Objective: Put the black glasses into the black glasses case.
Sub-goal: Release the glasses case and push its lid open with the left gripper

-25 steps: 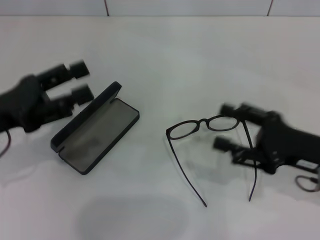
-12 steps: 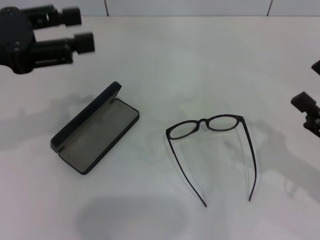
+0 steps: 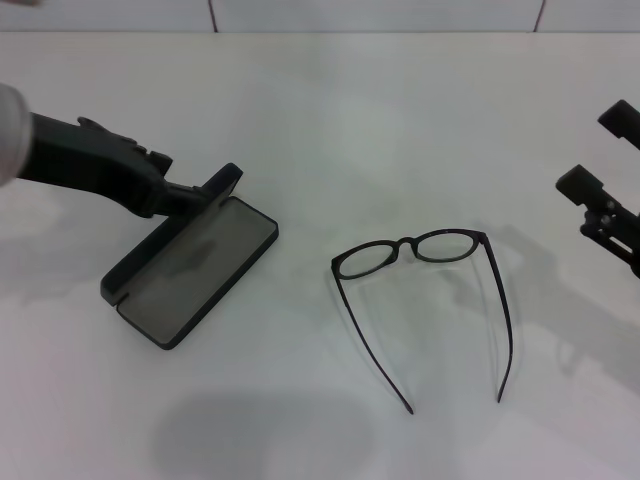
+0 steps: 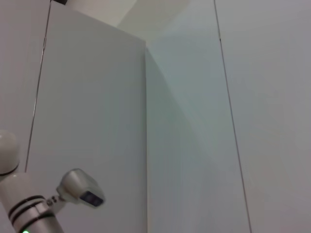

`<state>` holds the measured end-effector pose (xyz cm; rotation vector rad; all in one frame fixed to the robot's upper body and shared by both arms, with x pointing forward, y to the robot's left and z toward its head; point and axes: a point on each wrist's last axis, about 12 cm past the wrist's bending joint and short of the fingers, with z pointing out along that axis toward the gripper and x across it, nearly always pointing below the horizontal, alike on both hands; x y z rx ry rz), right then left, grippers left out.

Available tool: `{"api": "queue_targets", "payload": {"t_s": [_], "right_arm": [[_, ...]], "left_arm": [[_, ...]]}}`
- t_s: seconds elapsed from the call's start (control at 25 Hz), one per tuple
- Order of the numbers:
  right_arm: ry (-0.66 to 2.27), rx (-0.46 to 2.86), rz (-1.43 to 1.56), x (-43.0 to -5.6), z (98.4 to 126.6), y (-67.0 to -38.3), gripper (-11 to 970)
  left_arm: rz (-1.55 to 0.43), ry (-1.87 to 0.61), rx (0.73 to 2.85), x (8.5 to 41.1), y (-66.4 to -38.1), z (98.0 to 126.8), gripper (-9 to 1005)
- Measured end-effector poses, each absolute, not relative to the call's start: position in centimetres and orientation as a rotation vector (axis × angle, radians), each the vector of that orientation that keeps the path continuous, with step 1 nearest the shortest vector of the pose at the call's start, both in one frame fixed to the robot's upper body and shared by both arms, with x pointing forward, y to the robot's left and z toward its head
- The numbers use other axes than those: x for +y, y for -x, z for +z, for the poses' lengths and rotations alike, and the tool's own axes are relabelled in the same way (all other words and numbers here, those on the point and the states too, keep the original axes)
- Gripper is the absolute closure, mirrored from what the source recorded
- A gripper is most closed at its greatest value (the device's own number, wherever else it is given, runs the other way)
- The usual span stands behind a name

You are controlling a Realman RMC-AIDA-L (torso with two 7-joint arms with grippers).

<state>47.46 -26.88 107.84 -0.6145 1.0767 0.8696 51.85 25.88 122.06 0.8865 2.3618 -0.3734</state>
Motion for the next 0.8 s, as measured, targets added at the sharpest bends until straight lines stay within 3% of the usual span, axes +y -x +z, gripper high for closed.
{"api": "queue_targets", "payload": {"t_s": [0.8], "right_arm": [[0.573, 1.119, 0.853, -27.3, 107.2, -47.2, 205]], "left_arm": [[-0.1, -0.962, 2.597, 23.0, -55.7, 117.2, 392]]}}
